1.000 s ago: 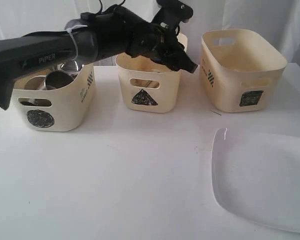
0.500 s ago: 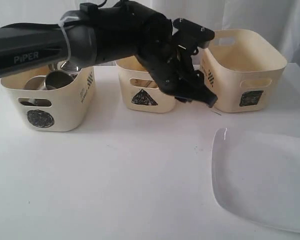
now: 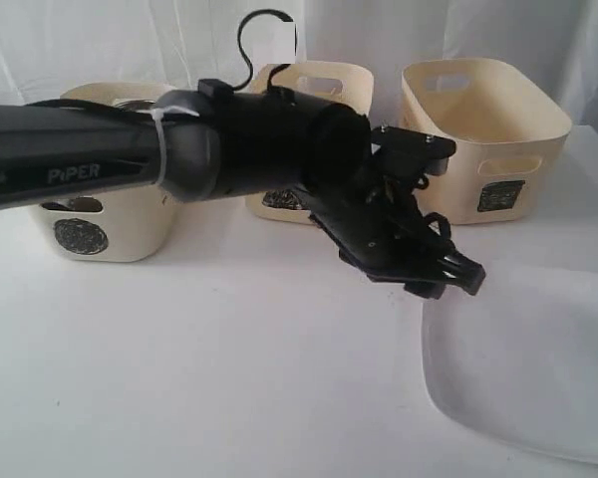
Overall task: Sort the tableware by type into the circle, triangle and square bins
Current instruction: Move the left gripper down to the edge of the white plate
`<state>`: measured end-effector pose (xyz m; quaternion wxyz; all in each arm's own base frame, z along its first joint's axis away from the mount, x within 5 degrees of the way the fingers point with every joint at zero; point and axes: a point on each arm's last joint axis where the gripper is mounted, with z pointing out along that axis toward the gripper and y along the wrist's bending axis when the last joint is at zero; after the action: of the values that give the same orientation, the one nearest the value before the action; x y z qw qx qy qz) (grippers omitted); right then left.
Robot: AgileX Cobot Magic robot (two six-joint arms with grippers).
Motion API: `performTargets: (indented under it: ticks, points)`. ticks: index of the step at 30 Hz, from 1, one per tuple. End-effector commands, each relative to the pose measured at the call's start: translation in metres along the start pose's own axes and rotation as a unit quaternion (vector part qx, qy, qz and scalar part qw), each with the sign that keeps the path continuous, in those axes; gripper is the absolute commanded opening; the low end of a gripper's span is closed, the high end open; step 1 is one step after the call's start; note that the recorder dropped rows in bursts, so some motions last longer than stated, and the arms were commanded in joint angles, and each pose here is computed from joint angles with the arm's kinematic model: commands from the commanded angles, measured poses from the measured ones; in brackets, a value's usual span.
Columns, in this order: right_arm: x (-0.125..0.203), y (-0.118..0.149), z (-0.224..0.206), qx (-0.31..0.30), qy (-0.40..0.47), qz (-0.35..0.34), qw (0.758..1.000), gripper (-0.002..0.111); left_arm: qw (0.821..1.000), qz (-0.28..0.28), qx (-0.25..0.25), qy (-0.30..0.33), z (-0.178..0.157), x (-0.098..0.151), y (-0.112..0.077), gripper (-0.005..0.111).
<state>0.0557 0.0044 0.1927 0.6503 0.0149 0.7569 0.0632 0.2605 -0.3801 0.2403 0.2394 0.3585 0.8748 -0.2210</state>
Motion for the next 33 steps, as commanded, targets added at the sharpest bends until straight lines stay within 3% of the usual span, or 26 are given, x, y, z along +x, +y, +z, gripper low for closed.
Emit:
performTargets:
  ticks: [1,8,22,33]
  points:
    - [0.0,0.0,0.0,0.002,-0.007,0.0,1.0,0.0,0.999,-0.026,0.026,-0.011,0.009,0.01,-0.014,0.066]
    - [0.0,0.0,0.0,0.002,-0.007,0.0,1.0,0.0,0.997,-0.066,0.045,0.018,0.033,0.024,-0.018,0.066]
    - [0.0,0.0,0.0,0.002,-0.007,0.0,1.0,0.0,0.996,-0.066,0.041,0.043,0.041,0.032,-0.016,0.066]
    - [0.0,0.0,0.0,0.002,-0.007,0.0,1.0,0.0,0.991,-0.101,0.051,0.068,0.063,0.043,-0.014,0.066]
